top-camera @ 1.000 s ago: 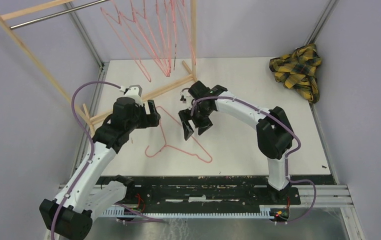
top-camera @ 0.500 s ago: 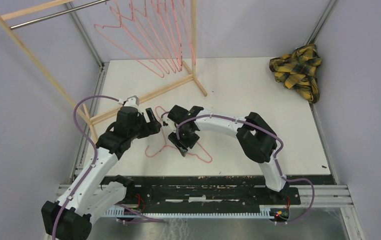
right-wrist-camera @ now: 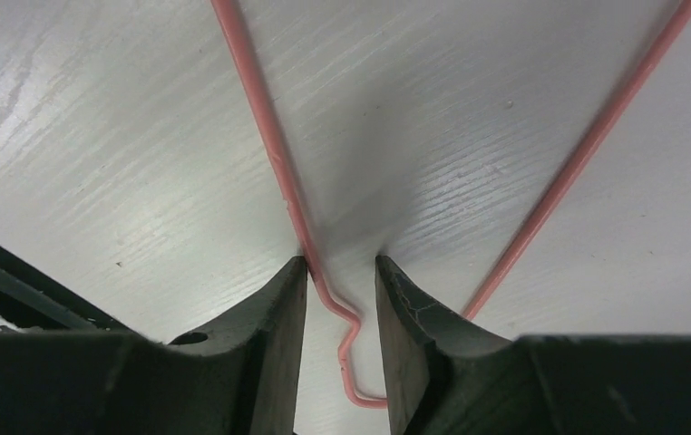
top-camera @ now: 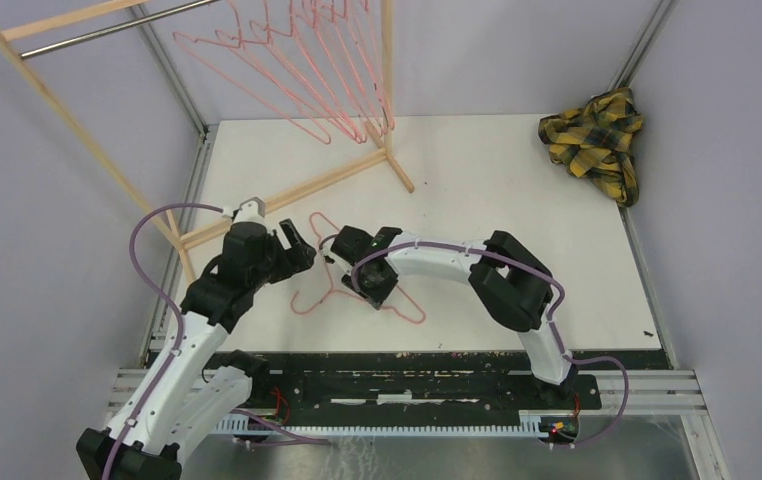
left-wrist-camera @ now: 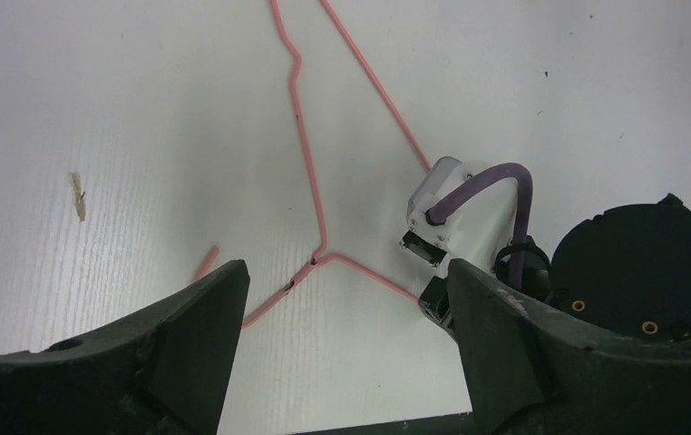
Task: Organize the hangers
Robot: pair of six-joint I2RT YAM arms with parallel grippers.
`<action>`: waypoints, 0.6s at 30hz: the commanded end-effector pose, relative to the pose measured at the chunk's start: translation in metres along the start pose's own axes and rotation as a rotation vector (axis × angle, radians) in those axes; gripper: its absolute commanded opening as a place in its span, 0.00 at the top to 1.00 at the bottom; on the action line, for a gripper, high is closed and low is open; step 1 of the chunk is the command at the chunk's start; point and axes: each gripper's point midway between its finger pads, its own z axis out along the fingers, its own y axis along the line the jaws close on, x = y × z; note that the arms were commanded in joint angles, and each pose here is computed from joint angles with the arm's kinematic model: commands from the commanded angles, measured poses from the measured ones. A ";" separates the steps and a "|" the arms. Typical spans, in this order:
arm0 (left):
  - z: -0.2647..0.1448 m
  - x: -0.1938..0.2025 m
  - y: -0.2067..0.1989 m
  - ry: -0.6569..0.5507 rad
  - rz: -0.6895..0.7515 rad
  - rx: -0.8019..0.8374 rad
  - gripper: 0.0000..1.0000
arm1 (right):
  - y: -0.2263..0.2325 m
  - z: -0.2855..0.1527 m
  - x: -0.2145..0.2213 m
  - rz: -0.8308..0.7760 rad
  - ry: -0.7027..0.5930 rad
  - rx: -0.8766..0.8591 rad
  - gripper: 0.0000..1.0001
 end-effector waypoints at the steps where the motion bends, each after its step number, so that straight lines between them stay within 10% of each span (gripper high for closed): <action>1: -0.009 -0.007 0.002 -0.037 -0.058 -0.018 0.14 | 0.002 0.038 0.023 -0.064 0.070 0.082 0.60; 9: -0.022 -0.013 0.002 -0.057 -0.060 -0.011 0.14 | 0.002 0.050 0.033 -0.054 0.096 0.111 0.98; 18: -0.036 -0.018 -0.019 -0.088 -0.057 0.118 0.16 | 0.000 -0.028 -0.080 0.399 -0.199 -0.348 0.99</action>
